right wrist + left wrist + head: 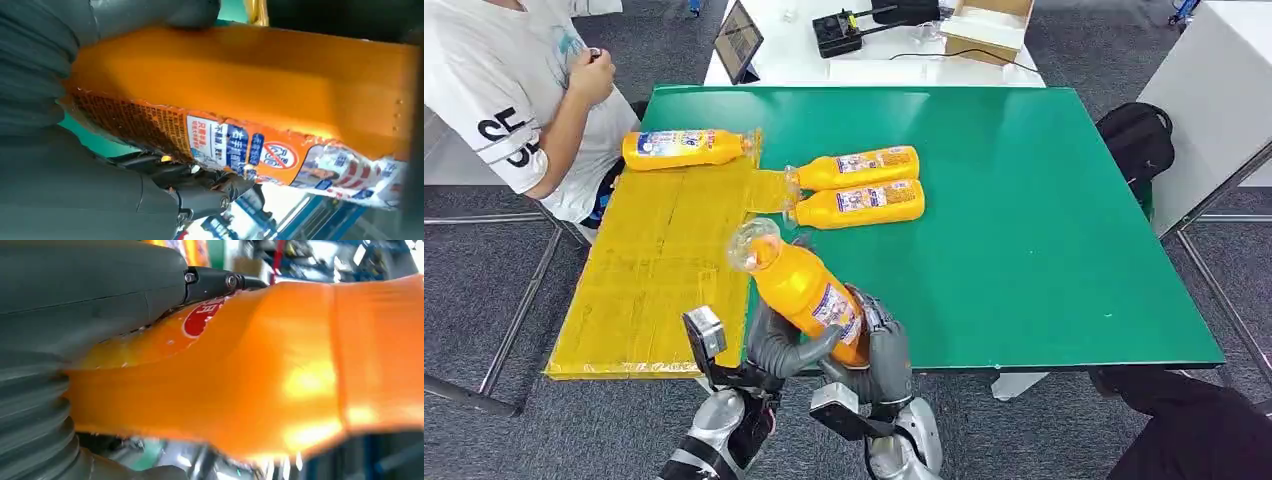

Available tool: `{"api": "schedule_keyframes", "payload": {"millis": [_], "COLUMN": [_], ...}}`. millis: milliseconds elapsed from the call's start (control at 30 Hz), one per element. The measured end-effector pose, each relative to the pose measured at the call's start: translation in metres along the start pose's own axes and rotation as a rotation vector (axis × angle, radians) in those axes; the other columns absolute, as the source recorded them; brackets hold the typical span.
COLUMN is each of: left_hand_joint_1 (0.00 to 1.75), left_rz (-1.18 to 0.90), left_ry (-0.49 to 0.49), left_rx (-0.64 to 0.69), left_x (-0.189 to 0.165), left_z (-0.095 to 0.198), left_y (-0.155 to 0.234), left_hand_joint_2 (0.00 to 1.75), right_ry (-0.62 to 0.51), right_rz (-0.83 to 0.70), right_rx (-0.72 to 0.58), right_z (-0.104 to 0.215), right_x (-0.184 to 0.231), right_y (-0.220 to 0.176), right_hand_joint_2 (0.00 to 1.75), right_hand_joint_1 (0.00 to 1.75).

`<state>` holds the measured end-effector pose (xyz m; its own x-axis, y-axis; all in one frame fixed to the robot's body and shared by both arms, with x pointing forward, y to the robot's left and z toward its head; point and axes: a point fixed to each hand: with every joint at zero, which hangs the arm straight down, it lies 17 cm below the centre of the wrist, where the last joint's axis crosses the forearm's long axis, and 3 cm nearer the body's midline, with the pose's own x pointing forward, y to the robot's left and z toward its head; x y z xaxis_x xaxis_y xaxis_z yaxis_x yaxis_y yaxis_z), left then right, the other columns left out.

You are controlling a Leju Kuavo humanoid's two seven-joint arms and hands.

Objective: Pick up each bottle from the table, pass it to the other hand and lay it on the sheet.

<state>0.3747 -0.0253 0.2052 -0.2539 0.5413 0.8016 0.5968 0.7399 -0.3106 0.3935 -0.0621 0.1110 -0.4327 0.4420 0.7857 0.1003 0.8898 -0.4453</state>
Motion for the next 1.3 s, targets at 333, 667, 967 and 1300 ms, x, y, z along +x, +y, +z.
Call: {"api": "schedule_keyframes", "payload": {"millis": [333,667,967,1300], "left_hand_joint_1": [0.00,1.75,1.75,1.75], "left_rz": [-0.068,-0.089,-0.061,-0.077], "left_ry": [0.068,0.069,0.041,0.018], "left_rx": [0.103,0.141,0.186,0.168], "left_x": [-0.026,-0.028,-0.020,-0.012], "left_z": [0.010,0.015,0.018,0.015], "left_y": [0.024,0.035,0.045,0.043], "left_hand_joint_2": [1.75,1.75,1.75,1.75], "right_ry": [0.051,0.057,0.044,0.030], "right_rz": [-0.047,-0.053,-0.050,-0.046], "right_rx": [0.124,0.179,0.216,0.228], "right_z": [0.018,0.019,0.018,0.018], "right_x": [-0.006,-0.009,-0.006,-0.003], "right_y": [0.051,0.067,0.076,0.079], "right_hand_joint_2": [1.75,1.75,1.75,1.75], "right_hand_joint_1": [1.75,1.75,1.75,0.00]}}
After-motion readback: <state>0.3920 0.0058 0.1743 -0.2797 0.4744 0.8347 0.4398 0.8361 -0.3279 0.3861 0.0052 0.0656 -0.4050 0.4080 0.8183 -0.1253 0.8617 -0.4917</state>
